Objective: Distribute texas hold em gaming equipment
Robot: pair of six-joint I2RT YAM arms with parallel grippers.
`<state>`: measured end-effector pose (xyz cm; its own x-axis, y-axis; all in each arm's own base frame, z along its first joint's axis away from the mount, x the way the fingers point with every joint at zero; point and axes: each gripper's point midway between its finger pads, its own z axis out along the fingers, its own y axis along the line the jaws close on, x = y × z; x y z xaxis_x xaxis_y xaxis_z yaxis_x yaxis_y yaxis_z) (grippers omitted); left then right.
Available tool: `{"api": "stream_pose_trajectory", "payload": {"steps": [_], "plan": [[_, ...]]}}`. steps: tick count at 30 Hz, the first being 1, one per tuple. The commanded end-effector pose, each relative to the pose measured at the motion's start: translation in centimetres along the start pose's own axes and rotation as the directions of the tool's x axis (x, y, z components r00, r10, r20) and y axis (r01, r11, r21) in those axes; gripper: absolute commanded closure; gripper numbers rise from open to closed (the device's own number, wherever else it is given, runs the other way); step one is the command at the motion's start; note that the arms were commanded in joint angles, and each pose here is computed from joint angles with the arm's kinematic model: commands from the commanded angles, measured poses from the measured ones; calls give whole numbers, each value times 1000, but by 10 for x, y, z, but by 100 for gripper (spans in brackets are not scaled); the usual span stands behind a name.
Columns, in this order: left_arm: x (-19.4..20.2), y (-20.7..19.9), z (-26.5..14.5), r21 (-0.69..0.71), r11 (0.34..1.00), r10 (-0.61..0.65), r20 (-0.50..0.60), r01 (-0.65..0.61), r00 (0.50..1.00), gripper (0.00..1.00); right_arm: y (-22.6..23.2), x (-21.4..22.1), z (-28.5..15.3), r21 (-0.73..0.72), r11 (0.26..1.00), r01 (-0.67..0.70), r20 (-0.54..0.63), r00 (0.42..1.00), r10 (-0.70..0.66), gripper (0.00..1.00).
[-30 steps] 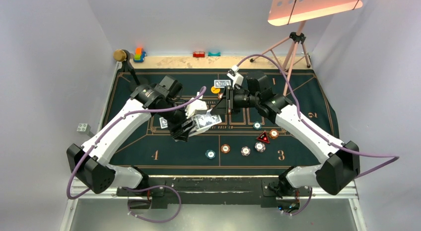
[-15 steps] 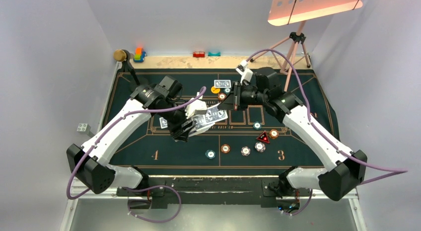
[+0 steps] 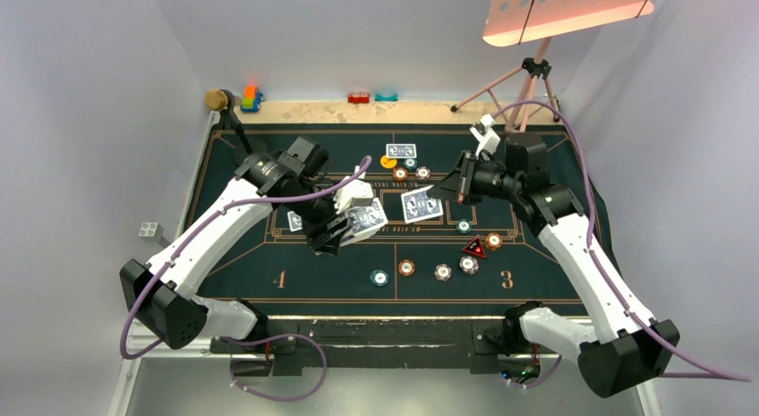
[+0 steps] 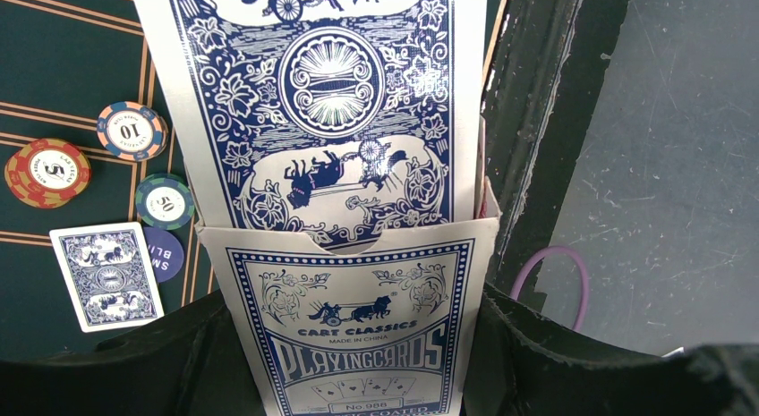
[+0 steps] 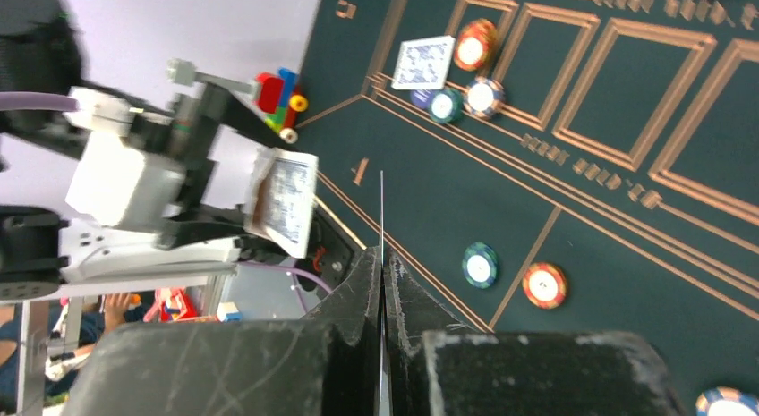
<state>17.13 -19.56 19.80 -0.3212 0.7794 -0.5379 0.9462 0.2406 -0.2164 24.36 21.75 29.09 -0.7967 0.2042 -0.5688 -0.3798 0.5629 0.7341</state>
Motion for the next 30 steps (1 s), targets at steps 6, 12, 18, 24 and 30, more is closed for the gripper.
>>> {"api": "stream_pose_trajectory", "payload": {"steps": [6, 12, 18, 24, 30], "plan": [[-11, -6, -6, 8, 1000, 30, 57, -30, 998, 100, -83, 84, 16, 99, 983, -157, -147, 974, 171, 100], [-13, -6, -6, 12, 999, 29, 59, -30, 998, 100, -132, 120, 29, 218, 953, -213, -177, 951, 253, 100], [-13, -5, -6, 11, 1000, 28, 58, -29, 998, 100, -151, 123, 34, 278, 938, -209, -149, 955, 257, 100], [-14, -5, -7, 11, 1000, 27, 56, -28, 998, 100, -177, 113, 31, 417, 893, -168, -103, 968, 231, 100], [-13, -5, -7, 9, 999, 32, 51, -33, 998, 100, -202, 118, 13, 561, 816, -139, -79, 973, 219, 100]]}}
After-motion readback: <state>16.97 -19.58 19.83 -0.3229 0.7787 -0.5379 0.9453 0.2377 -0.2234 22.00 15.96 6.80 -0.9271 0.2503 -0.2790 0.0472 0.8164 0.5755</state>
